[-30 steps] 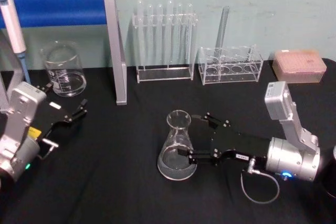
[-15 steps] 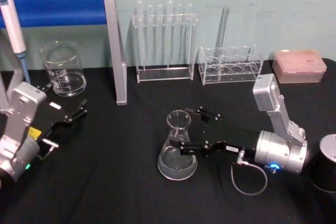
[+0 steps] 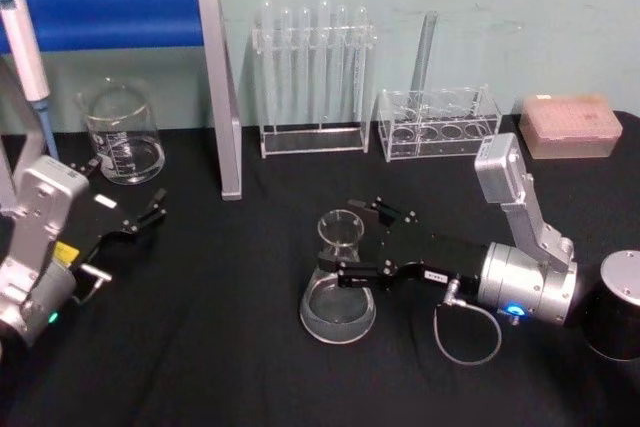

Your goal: Grasp the erlenmeyer flask with one hand, shake it three times, then place it back.

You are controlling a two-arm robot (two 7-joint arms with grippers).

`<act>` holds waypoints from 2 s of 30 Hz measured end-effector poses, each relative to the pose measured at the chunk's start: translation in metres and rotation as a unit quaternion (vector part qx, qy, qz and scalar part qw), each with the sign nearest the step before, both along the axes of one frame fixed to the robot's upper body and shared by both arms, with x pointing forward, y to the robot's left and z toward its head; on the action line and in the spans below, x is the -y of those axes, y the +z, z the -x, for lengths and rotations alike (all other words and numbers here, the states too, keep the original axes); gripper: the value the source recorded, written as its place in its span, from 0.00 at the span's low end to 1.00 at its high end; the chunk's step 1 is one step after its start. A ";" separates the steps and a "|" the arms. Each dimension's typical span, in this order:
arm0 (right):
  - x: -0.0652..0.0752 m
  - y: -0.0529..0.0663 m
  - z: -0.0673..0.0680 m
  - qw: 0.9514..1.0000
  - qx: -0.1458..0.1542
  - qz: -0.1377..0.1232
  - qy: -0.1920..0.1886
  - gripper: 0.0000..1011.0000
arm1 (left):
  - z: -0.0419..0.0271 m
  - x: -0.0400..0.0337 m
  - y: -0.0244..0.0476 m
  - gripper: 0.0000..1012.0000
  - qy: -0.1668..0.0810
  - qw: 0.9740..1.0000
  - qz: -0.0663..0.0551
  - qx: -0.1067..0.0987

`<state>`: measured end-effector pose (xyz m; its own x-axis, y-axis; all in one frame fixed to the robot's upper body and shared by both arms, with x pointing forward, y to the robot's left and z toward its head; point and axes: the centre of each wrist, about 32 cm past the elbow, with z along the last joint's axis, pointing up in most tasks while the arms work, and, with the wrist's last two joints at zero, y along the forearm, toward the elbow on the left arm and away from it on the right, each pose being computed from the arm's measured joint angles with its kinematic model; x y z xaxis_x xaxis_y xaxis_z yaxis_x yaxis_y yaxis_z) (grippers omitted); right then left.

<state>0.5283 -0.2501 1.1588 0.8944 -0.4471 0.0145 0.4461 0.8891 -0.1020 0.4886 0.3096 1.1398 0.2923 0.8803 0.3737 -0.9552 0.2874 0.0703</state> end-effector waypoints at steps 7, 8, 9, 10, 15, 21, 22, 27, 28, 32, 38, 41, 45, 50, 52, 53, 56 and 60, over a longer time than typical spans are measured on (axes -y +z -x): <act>0.000 0.000 0.000 1.000 0.000 0.000 0.000 0.99 | 0.0000 0.0000 0.0000 0.99 0.000 1.000 0.000 0.000; 0.000 0.000 0.000 1.000 0.000 0.000 0.000 0.99 | 0.0000 0.0000 0.0000 0.99 0.000 1.000 0.000 0.000; 0.000 0.000 0.000 1.000 0.000 0.000 0.000 0.99 | 0.0000 0.0000 0.0000 0.99 0.000 1.000 0.000 0.000; 0.000 0.000 0.000 1.000 0.000 0.000 0.000 0.99 | 0.0000 0.0000 0.0000 0.99 0.000 1.000 0.000 0.000; 0.000 0.000 0.000 1.000 0.000 0.000 0.000 0.99 | 0.0000 0.0000 0.0000 0.99 0.000 1.000 0.000 0.000; 0.001 0.000 0.000 1.000 0.000 0.000 0.000 0.99 | 0.0000 0.0000 0.0000 0.99 0.000 1.000 0.000 0.000; 0.001 0.000 0.000 1.000 0.000 0.000 0.000 0.99 | 0.0000 0.0000 0.0000 0.99 0.000 1.000 0.000 0.000; 0.001 0.000 0.001 1.000 0.000 0.000 0.000 0.97 | 0.0000 0.0000 0.0000 0.99 0.000 1.000 0.000 0.000; 0.001 0.000 0.001 1.000 0.000 0.000 0.000 0.97 | 0.0000 0.0000 0.0000 0.99 0.000 1.000 0.000 0.000; 0.001 0.000 0.001 1.000 0.000 0.000 0.000 0.85 | 0.0000 0.0000 0.0000 0.99 0.000 1.000 0.000 0.000; 0.001 0.000 0.000 1.000 0.000 0.000 0.000 0.70 | 0.0000 0.0000 0.0000 0.99 0.000 1.000 0.000 0.000; 0.001 0.000 0.001 1.000 0.000 0.000 0.000 0.62 | 0.0000 0.0000 0.0000 0.99 0.000 1.000 0.000 0.000; 0.001 0.000 0.001 1.000 0.000 0.000 0.000 0.50 | 0.0000 0.0000 0.0000 0.99 0.000 1.000 0.000 0.000; 0.001 0.000 0.001 1.000 0.000 0.000 0.000 0.45 | 0.0000 0.0000 0.0000 0.99 0.000 1.000 0.000 0.000; 0.001 0.000 0.001 1.000 0.000 0.000 0.000 0.45 | 0.0000 0.0000 0.0000 0.99 0.000 1.000 0.000 0.000; 0.001 0.000 0.001 1.000 0.000 0.000 0.000 0.45 | 0.0000 0.0000 0.0000 0.99 0.000 1.000 0.000 0.000; 0.001 0.000 0.000 1.000 0.000 0.000 0.000 0.45 | 0.0000 0.0000 0.0000 0.99 0.000 1.000 0.000 0.000; 0.001 0.000 0.000 1.000 0.000 0.000 0.000 0.45 | 0.0000 0.0000 0.0000 0.99 0.000 1.000 0.000 0.000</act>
